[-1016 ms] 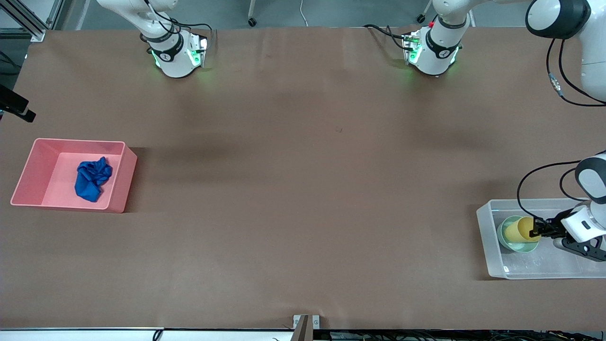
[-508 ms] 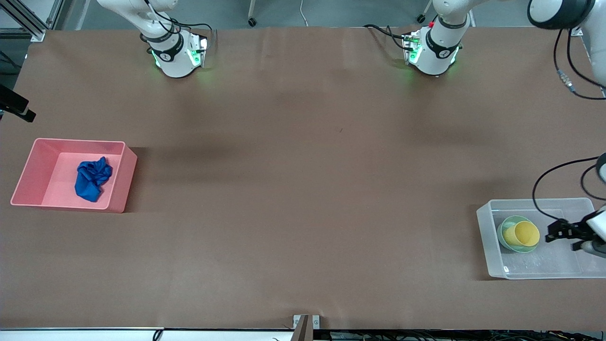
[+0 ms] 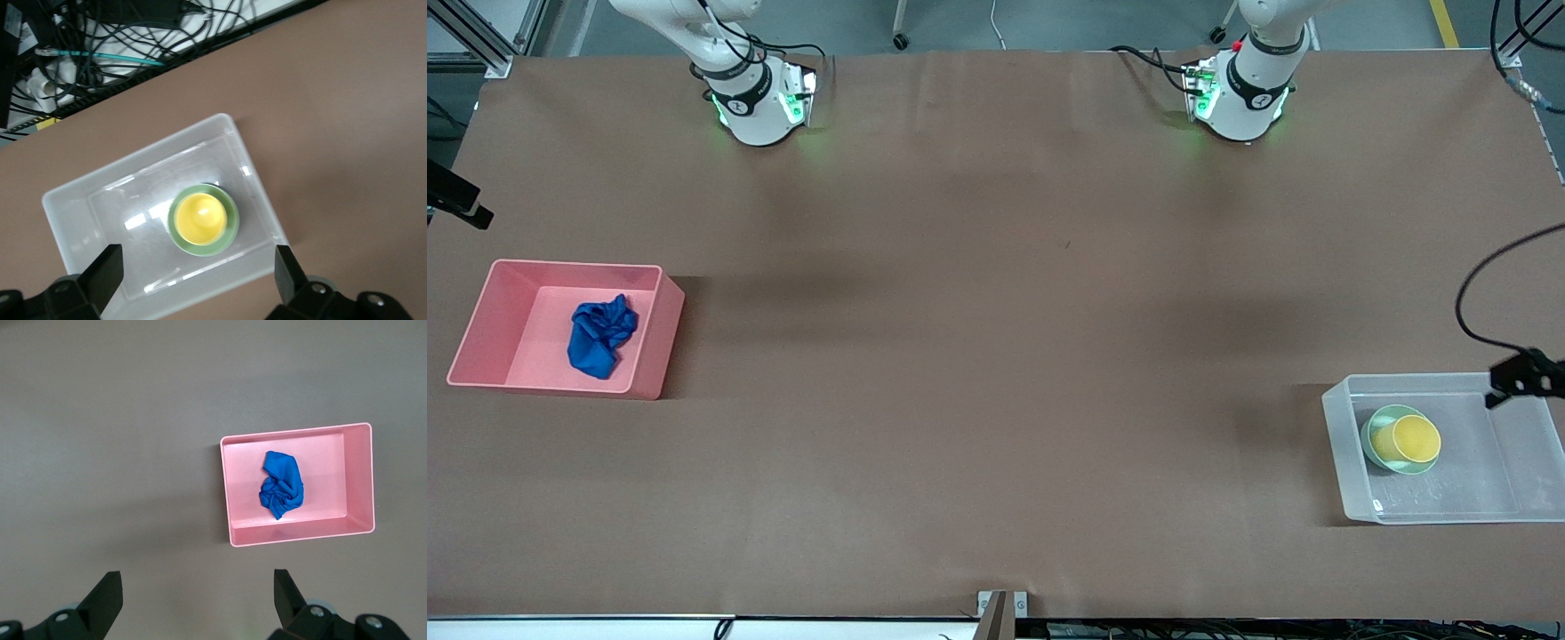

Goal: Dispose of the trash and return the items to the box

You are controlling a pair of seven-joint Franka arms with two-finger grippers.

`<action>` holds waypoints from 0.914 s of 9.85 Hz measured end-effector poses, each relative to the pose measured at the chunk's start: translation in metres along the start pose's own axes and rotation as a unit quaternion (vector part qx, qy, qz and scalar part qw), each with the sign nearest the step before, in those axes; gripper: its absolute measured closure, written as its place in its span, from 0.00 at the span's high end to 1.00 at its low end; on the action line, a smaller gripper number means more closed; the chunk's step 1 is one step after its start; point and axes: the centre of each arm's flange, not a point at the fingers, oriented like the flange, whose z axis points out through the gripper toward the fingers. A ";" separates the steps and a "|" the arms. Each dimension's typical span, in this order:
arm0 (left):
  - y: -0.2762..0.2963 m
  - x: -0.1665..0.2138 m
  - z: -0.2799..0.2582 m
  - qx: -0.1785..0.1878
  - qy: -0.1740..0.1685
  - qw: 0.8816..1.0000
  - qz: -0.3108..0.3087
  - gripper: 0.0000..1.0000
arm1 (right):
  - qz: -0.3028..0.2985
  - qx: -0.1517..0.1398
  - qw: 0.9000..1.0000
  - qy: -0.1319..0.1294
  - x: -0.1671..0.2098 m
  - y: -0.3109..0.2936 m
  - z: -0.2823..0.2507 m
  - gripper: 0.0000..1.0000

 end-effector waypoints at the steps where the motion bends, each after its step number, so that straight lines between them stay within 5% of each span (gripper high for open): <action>1: 0.037 -0.001 -0.018 0.007 -0.005 1.000 -0.007 1.00 | 0.000 0.000 1.000 0.000 0.000 0.000 0.000 1.00; 4: 0.118 -0.016 -0.071 0.013 -0.037 0.999 -0.033 1.00 | 0.001 0.000 1.000 0.000 0.000 0.001 0.000 1.00; 9: 0.170 -0.013 -0.183 -0.001 -0.069 0.997 -0.045 1.00 | 0.001 0.000 1.000 -0.001 0.000 0.002 0.000 1.00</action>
